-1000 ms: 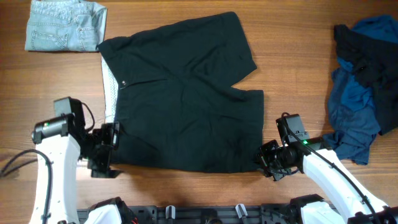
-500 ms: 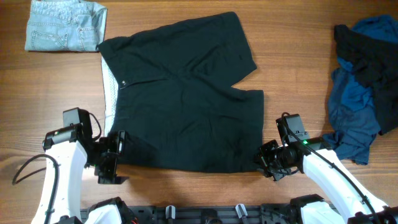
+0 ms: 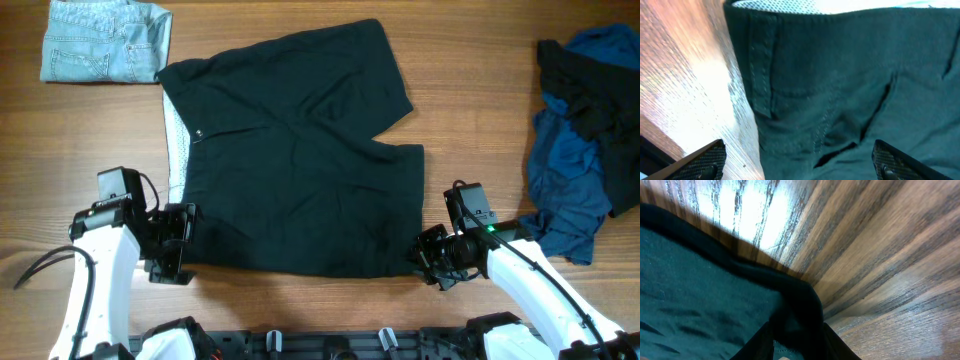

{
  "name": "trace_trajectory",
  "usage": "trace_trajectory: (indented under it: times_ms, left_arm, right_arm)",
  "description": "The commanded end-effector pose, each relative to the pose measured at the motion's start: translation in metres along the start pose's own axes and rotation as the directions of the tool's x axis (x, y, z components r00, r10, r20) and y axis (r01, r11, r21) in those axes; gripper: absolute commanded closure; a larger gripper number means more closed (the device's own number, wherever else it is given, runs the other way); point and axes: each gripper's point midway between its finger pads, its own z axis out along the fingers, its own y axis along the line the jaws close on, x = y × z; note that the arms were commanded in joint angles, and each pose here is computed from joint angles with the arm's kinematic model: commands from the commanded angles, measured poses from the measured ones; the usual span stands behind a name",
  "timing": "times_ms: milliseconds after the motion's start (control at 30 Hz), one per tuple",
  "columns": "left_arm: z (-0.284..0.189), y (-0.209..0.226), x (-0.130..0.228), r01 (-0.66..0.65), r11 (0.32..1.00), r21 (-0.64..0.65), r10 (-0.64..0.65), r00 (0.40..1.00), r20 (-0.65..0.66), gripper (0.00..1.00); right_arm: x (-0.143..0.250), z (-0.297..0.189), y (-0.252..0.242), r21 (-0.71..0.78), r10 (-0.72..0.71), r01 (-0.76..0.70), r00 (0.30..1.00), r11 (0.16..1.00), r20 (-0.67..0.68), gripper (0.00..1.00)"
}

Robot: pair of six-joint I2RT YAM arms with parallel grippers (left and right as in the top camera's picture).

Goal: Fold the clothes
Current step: 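Grasp the bottom hems of both legs with both grippers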

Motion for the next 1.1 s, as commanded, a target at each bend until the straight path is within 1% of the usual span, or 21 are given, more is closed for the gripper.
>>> trace_trajectory:
  times_ms: [0, 67, 133, 200, 300, 367, 400, 500, 567, 633, 700, 733, 767, 833, 900, 1067]
  left_arm:
    - [0.010, 0.009, -0.006, -0.006, 0.998, -0.065, 0.007, 1.000, 0.009, 0.08]
    - [0.016, 0.007, -0.007, -0.004, 0.998, -0.068, 0.004, 1.000, 0.002, 0.09]
    - [0.022, -0.001, -0.007, -0.008, 0.999, -0.041, 0.007, 1.000, -0.020, 0.09]
    - [0.027, -0.008, -0.008, -0.011, 1.000, -0.022, 0.011, 0.999, -0.030, 0.10]
    - [0.028, -0.006, -0.009, -0.012, 0.999, -0.034, 0.011, 1.000, -0.024, 0.12]
    - [0.028, -0.005, -0.011, -0.031, 0.999, -0.039, 0.031, 0.999, -0.013, 0.19]
    - [0.028, -0.004, -0.012, -0.031, 0.999, -0.043, 0.031, 0.999, -0.011, 0.21]
    - [0.029, -0.003, -0.012, -0.031, 0.998, -0.047, 0.030, 1.000, -0.008, 0.24]
    - [0.030, 0.000, -0.012, -0.028, 0.998, -0.056, 0.028, 1.000, -0.009, 0.29]
    - [0.032, 0.004, -0.011, -0.026, 0.998, -0.065, 0.025, 1.000, -0.014, 0.38]
    - [0.034, 0.008, -0.010, -0.023, 0.997, -0.075, 0.022, 1.000, -0.018, 0.49]
    - [0.035, 0.009, -0.009, -0.022, 0.997, -0.078, 0.020, 1.000, -0.020, 0.57]
    - [0.036, 0.011, -0.009, -0.021, 0.996, -0.082, 0.019, 1.000, -0.022, 0.64]
    - [0.036, 0.011, -0.009, -0.020, 0.996, -0.084, 0.019, 1.000, -0.023, 0.82]
    - [0.036, 0.011, -0.009, -0.024, 0.996, -0.085, 0.022, 0.999, -0.023, 0.96]
    - [0.035, 0.012, -0.008, -0.024, 0.996, -0.088, 0.022, 0.999, -0.025, 0.96]
  right_arm:
    - [0.004, 0.002, 0.000, -0.007, -0.009, 0.009, 1.000, 1.000, -0.020, 0.70]
    - [0.004, 0.002, 0.000, -0.008, -0.009, 0.009, 1.000, 1.000, -0.023, 0.70]
    - [0.005, 0.002, 0.000, -0.009, -0.009, 0.009, 1.000, 1.000, -0.025, 0.67]
    - [0.005, 0.001, 0.001, -0.010, -0.009, 0.008, 1.000, 1.000, -0.026, 0.67]
    - [0.005, 0.001, 0.002, -0.015, -0.010, 0.010, 1.000, 1.000, -0.025, 0.68]
    - [0.004, 0.001, 0.002, -0.017, 0.000, -0.001, 1.000, 1.000, -0.024, 0.73]
    - [0.004, 0.001, 0.003, -0.018, 0.006, -0.007, 1.000, 1.000, -0.024, 0.73]
    - [0.004, 0.001, 0.003, -0.020, 0.009, -0.010, 1.000, 1.000, -0.024, 0.73]
    - [0.004, 0.001, 0.003, -0.021, 0.009, -0.009, 1.000, 1.000, -0.024, 0.73]
    - [0.005, 0.001, 0.004, -0.022, 0.008, -0.009, 1.000, 1.000, -0.027, 0.75]
    - [0.005, 0.001, 0.003, -0.022, 0.009, -0.009, 1.000, 1.000, -0.027, 0.80]
    - [0.005, 0.001, 0.004, -0.022, 0.009, -0.010, 1.000, 1.000, -0.027, 0.82]
    - [0.005, 0.001, 0.003, -0.021, 0.011, -0.012, 1.000, 1.000, -0.027, 0.86]
    - [0.005, 0.001, 0.004, -0.022, 0.011, -0.012, 1.000, 1.000, -0.027, 0.96]
    - [0.005, 0.001, 0.004, -0.022, 0.013, -0.013, 1.000, 1.000, -0.027, 0.96]
    - [0.005, 0.001, 0.005, -0.025, 0.017, -0.018, 0.999, 1.000, -0.027, 0.96]
